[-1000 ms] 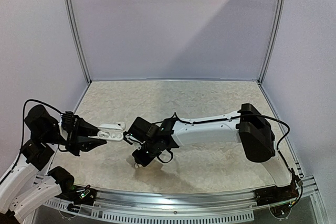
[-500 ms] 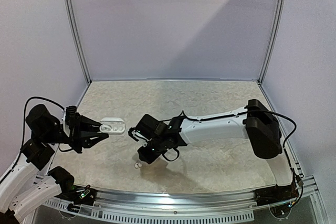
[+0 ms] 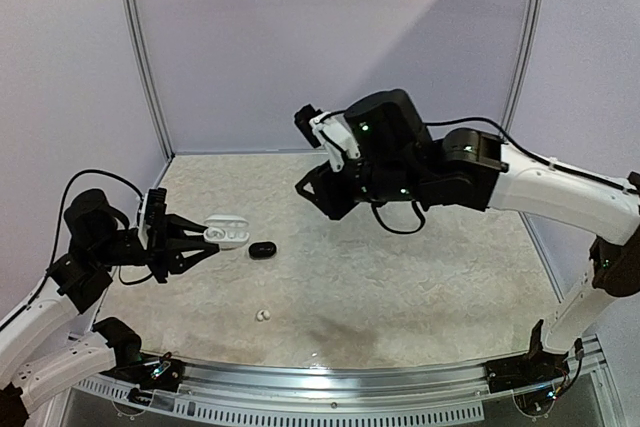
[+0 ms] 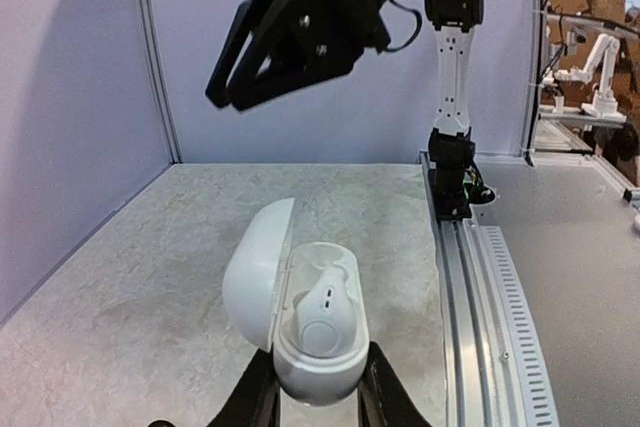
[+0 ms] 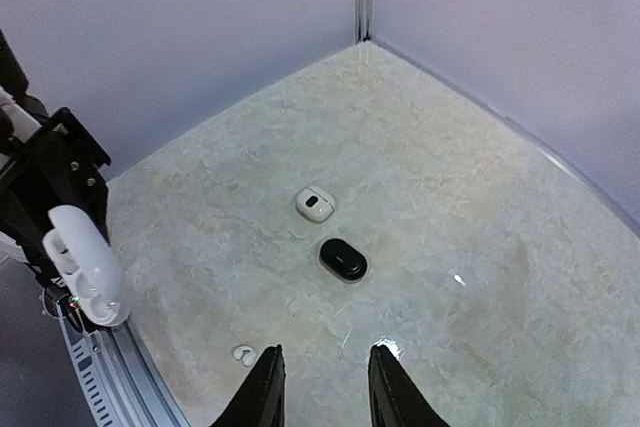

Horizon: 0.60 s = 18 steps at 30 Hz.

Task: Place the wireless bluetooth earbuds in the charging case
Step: Pick up the right earbud from the left side groove of the charging case.

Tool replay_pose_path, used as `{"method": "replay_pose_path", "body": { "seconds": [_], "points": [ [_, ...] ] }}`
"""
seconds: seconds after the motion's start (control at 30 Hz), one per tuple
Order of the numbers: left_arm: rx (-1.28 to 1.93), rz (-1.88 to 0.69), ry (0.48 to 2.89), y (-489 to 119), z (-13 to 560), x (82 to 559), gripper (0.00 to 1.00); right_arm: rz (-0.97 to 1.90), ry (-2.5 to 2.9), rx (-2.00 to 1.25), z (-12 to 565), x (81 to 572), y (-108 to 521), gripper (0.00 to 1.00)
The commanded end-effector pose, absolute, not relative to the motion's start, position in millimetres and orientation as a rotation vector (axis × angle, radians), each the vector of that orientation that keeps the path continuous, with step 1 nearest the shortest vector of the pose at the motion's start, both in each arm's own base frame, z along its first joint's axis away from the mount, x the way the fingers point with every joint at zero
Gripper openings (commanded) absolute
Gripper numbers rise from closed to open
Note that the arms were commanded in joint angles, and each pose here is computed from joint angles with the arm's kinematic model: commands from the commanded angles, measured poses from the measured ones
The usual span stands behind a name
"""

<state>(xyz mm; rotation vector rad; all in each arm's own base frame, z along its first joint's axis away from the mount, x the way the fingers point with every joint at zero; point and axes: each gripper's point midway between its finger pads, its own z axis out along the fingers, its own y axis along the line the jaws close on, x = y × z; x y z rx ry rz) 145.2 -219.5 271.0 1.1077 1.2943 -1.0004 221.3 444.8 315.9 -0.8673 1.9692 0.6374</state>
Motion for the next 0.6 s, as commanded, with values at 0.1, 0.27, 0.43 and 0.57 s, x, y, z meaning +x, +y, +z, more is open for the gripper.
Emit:
{"method": "replay_pose_path", "body": {
  "seconds": [0.1, 0.27, 0.43, 0.57],
  "points": [
    [1.245, -0.949, 1.161, -229, 285, 131, 0.0, 0.621, 1.704, -1.122, 361, 161, 455, 0.29],
    [1.32, -0.931, 1.028, -230, 289, 111, 0.0, 0.646, 1.655, -1.218, 355, 147, 463, 0.29],
    [1.377, -0.927, 0.982, -230, 288, 100, 0.0, 0.648, 1.632, -1.236, 359, 143, 462, 0.29],
    [1.339, -0.943, 1.052, -230, 286, 107, 0.0, 0.678, 1.581, -1.213, 376, 138, 466, 0.24]
  ]
}}
